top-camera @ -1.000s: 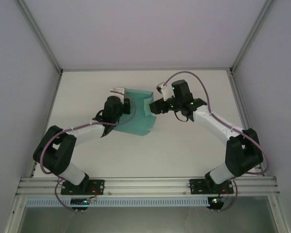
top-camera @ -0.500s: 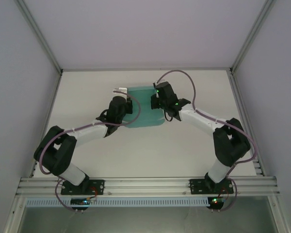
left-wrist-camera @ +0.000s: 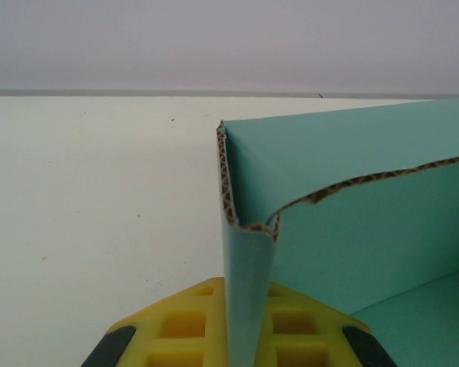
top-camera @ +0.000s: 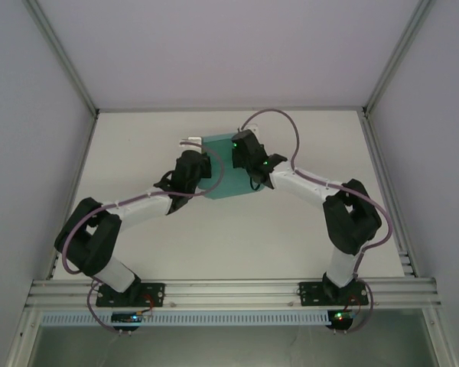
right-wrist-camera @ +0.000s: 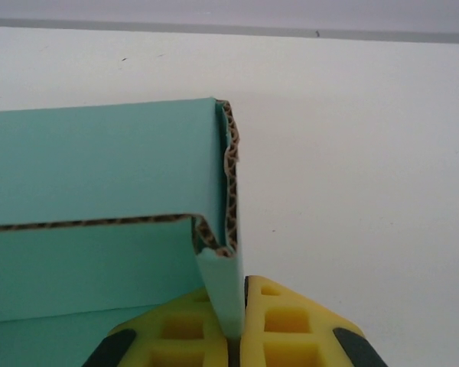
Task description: Assemble paper box
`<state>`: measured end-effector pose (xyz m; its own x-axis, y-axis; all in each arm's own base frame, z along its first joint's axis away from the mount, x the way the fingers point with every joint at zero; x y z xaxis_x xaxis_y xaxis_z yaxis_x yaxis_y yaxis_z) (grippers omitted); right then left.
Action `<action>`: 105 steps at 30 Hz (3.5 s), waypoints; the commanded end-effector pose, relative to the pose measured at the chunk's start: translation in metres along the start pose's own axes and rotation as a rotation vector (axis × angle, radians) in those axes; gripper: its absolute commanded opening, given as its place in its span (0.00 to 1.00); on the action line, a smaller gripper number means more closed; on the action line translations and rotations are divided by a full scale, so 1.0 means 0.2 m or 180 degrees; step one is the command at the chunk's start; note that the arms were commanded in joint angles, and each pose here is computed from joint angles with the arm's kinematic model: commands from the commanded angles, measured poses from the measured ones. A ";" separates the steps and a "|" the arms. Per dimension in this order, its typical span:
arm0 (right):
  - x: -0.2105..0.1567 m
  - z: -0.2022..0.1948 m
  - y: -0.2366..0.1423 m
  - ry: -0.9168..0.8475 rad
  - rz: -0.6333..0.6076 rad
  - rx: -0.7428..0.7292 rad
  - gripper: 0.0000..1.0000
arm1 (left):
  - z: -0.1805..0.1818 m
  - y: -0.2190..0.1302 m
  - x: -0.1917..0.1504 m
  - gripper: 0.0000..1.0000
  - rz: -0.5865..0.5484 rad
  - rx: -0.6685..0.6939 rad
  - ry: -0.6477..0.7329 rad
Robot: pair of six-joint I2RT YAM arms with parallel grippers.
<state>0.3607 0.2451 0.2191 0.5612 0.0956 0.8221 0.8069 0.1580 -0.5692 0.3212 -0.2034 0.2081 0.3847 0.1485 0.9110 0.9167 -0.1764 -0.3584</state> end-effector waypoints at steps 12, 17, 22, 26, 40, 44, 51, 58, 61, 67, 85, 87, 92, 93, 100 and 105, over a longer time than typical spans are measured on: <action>0.05 -0.13 0.04 0.0148 -0.0159 0.0181 0.19 | -0.07 -0.04 0.08 0.00 -0.0084 -0.0334 -0.0274; 0.04 -0.15 0.06 0.0208 -0.0133 0.0240 0.13 | -0.07 -0.04 0.08 0.00 -0.0064 -0.0357 -0.0298; 0.05 -0.19 0.07 0.0106 -0.0147 -0.0055 0.00 | -0.06 -0.04 0.08 0.00 -0.0079 -0.0296 -0.0352; 0.03 -0.24 0.08 -0.0049 -0.0072 -0.0800 0.00 | -0.05 -0.04 0.09 0.00 -0.0068 -0.0139 -0.0432; -0.01 -0.30 0.22 -0.0339 -0.0282 -0.1663 0.00 | -0.05 0.01 0.09 0.00 0.0020 0.0065 -0.0520; 0.01 -0.23 0.19 -0.0579 -0.0360 -0.1276 0.07 | -0.04 0.03 0.09 0.00 0.0064 0.0075 -0.0513; 0.02 -0.09 -0.05 -0.0703 -0.0355 -0.0004 0.61 | -0.01 0.06 0.14 0.00 0.0129 0.0032 -0.0307; 0.06 -0.05 -0.39 -0.0306 -0.0414 0.1545 0.99 | 0.03 0.08 0.19 0.00 0.0285 -0.0332 0.0350; 0.06 -0.12 -0.51 -0.0220 -0.0506 0.1563 0.99 | 0.05 0.09 0.21 0.00 0.0594 -0.0572 0.0824; -0.05 -0.40 -0.63 0.0114 -0.0054 0.0786 0.99 | -0.01 0.01 0.06 0.00 0.1563 -0.1713 0.2323; -0.32 -0.73 -0.65 0.0759 0.0410 0.0362 0.99 | -0.29 0.21 -0.41 0.00 0.3229 -0.1710 0.4131; -0.33 -0.73 -0.65 0.0780 0.0415 0.0355 0.99 | -0.31 0.25 -0.46 0.00 0.3264 -0.1580 0.4259; -0.34 -0.76 -0.64 0.0832 0.0448 0.0335 0.99 | -0.32 0.37 -0.60 0.00 0.3431 -0.1230 0.4498; -0.35 -0.76 -0.64 0.0842 0.0456 0.0340 0.99 | -0.31 0.39 -0.63 0.00 0.3481 -0.1160 0.4556; -0.38 -0.78 -0.65 0.0873 0.0479 0.0339 0.99 | -0.28 0.44 -0.72 0.03 0.3479 -0.1058 0.4555; -0.37 -0.79 -0.66 0.0882 0.0455 0.0360 0.99 | -0.33 0.41 -0.57 0.32 0.3097 -0.1147 0.4449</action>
<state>0.2454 0.0644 0.2289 0.7057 -0.1295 0.6966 0.7022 0.2590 -0.6632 0.3522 -0.3128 0.1111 0.1805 -0.9836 0.0055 0.3616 0.0612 -0.9303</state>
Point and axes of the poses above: each hand's point on the last joint's axis, 136 mm out from that joint toward the fingers, its own y axis out along the fingers, its own z axis along the line the jaws close on, x = y × z, the point moved 9 cm from there along -y, back along the fingers, and after that the axes turned 4 degrees about -y, right-handed, at the moved point
